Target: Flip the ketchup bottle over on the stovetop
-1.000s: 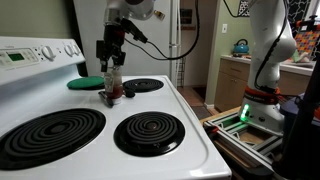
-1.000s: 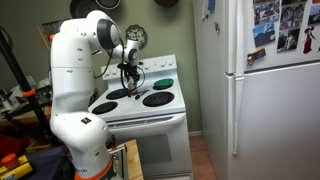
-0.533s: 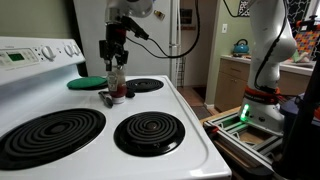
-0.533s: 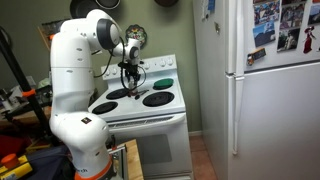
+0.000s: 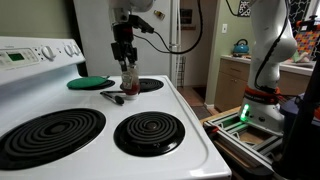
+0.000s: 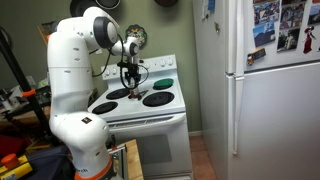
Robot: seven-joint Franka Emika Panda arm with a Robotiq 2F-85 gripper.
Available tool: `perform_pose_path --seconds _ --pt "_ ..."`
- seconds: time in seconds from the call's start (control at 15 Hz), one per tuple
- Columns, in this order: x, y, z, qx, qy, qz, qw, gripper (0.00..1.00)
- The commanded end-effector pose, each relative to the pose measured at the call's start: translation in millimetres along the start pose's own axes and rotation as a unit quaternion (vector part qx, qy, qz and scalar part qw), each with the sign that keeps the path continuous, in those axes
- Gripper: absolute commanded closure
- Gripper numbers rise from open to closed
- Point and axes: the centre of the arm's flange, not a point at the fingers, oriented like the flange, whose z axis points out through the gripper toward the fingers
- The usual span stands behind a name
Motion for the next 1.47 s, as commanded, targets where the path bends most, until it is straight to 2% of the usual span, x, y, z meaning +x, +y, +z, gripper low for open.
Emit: perform_pose_path --seconds 0.0,0.2,0.67,1.13,1.33,1.4 --pt "-7 0 -5 -0.068 -0.017 0.007 0.9975 0.62" --pt "-7 -2 -6 -0.105 -0.027 0.008 0.9941 0.62" --pt "13 -36 20 -0.123 -0.045 -0.033 0.9909 0.62" --pt "35 -59 31 -0.132 -0.032 -0.031 0.9902 0.62" --pt "37 -63 39 -0.135 -0.056 -0.023 0.989 0.62" --pt "37 -60 44 -0.151 -0.065 -0.015 0.9863 0.62"
